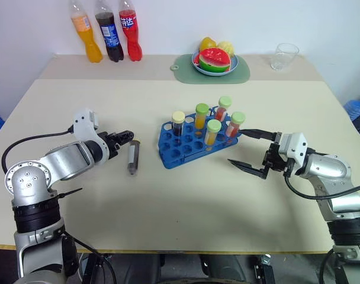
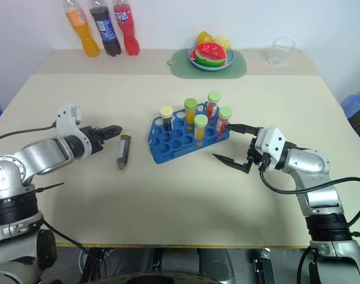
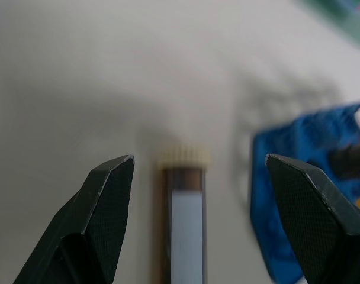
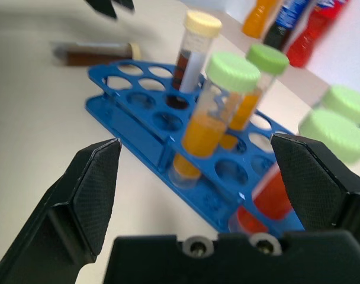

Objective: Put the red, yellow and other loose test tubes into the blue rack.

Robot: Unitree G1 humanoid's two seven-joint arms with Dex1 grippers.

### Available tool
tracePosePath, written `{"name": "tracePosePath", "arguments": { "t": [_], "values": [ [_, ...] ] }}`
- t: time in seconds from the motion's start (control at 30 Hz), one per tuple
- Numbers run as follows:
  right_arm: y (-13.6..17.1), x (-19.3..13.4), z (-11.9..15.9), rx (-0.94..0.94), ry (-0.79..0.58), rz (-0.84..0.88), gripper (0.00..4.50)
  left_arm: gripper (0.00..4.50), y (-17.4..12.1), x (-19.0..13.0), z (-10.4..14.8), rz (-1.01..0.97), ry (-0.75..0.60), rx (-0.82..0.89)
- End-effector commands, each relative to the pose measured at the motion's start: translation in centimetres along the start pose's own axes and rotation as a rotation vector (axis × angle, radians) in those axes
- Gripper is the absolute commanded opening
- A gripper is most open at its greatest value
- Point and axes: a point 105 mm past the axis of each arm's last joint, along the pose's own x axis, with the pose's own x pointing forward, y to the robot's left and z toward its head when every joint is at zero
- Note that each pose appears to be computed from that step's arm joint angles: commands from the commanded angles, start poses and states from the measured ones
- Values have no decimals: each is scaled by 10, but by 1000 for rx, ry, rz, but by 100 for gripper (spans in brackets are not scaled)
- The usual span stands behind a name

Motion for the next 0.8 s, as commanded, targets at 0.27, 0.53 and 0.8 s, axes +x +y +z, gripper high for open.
{"name": "tracePosePath", "arguments": {
  "t": [0.27,0.53,0.8],
  "values": [
    [22,0,7,-15,-10,127,444,366,-9,8,1,139,114,-114],
    [28,1,19,-19,-39,201,444,366,-9,20,10,202,165,-139],
    [27,0,27,-18,-46,196,444,366,-11,37,-3,236,269,-161]
  ]
}}
